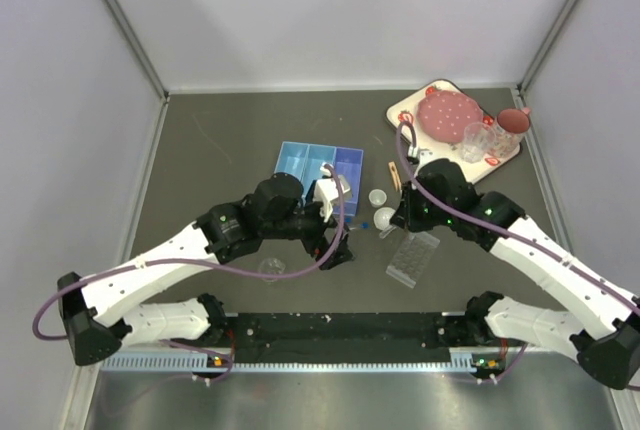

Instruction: Organize the chemistry lab equipment

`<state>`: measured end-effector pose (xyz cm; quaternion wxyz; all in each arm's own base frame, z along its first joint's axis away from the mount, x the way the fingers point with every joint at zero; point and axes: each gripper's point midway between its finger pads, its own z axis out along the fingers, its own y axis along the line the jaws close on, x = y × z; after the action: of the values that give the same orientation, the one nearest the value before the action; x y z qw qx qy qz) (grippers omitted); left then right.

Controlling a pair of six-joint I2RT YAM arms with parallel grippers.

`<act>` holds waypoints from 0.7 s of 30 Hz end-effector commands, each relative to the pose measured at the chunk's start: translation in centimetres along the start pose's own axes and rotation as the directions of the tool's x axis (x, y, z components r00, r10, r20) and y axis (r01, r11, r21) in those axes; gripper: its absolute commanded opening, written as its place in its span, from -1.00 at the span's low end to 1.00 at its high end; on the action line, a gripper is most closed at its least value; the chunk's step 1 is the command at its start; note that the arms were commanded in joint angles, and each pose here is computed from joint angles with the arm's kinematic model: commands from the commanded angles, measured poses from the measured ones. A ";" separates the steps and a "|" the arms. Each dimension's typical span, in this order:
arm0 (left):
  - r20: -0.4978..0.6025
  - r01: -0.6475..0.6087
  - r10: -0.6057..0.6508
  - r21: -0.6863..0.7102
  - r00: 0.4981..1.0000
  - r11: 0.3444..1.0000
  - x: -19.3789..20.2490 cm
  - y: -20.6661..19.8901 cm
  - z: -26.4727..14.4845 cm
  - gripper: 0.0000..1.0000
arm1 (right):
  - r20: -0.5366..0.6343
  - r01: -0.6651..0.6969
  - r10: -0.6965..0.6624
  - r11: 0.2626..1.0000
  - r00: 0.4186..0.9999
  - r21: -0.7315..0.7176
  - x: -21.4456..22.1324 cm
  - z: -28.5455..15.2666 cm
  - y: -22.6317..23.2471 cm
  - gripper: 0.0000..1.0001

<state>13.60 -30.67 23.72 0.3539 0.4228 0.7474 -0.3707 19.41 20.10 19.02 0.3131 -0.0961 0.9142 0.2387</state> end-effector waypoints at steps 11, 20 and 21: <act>-0.020 -0.018 0.017 -0.035 1.000 0.999 0.6 1.0 0.8 0.96 | 0.068 -0.045 0.018 0.907 0.997 0.419 -1.1 -2.2 -8.6 -1.00; -0.021 -0.026 0.025 -0.035 0.999 0.999 0.7 1.1 0.9 0.96 | 0.062 -0.088 0.067 0.877 0.996 0.472 -0.1 -3.0 -10.1 -1.00; -0.022 -0.027 0.026 -0.033 0.999 0.999 0.8 1.1 0.9 0.96 | 0.064 -0.094 0.072 0.873 0.995 0.479 0.0 -3.1 -10.2 -1.00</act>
<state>14.13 -30.56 22.18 0.3457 0.4256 0.7596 -0.3497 20.95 10.73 16.02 0.3177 0.0007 0.9477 0.0299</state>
